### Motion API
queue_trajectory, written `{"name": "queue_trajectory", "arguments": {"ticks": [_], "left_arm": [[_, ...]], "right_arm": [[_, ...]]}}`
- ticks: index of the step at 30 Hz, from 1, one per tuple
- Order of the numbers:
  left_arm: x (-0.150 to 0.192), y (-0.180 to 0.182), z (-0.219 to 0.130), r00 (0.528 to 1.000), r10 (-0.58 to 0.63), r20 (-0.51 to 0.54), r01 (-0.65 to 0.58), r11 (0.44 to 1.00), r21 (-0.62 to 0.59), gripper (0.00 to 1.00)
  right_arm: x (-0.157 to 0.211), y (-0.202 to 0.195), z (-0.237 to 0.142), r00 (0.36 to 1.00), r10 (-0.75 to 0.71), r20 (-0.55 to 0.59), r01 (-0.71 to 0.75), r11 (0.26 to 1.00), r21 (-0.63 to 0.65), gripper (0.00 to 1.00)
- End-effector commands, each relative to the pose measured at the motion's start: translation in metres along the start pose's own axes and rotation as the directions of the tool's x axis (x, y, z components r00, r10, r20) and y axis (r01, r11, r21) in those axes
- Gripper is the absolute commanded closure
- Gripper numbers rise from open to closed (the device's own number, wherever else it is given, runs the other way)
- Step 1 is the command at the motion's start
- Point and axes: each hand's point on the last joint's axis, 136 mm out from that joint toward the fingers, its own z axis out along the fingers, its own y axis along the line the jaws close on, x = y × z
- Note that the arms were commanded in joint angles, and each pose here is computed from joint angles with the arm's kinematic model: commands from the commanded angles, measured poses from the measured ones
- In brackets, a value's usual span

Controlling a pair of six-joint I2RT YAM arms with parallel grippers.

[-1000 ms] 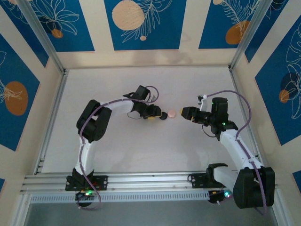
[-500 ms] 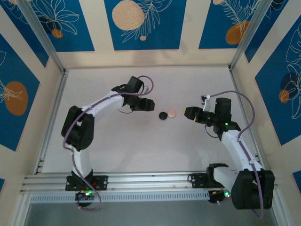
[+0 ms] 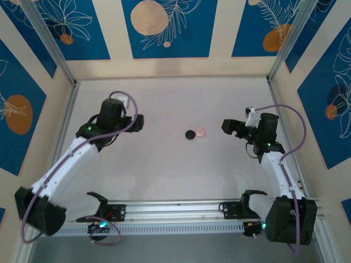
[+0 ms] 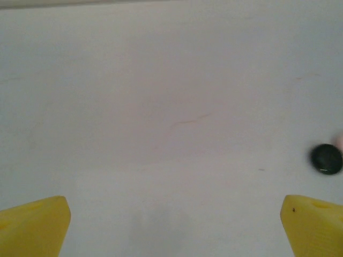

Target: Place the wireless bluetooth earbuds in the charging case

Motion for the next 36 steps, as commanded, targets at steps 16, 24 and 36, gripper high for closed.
{"name": "queue_trajectory", "arguments": {"ticks": [16, 24, 36], "left_arm": [[0.082, 0.124, -0.001, 0.922, 0.145, 0.358, 0.050, 0.875, -0.482, 0.00], [0.092, 0.113, 0.021, 0.878, 0.167, 0.448, 0.032, 0.915, -0.403, 0.00], [0.066, 0.082, 0.095, 0.834, 0.267, 0.483, -0.109, 0.937, -0.331, 0.00]], "right_arm": [[0.001, -0.091, 0.026, 0.972, -0.130, 0.194, 0.074, 0.959, 0.273, 0.01], [-0.004, -0.078, 0.054, 0.973, -0.164, 0.159, 0.142, 0.979, 0.144, 0.01], [0.018, -0.060, 0.086, 0.934, -0.322, 0.154, 0.299, 0.942, 0.152, 0.01]]}}
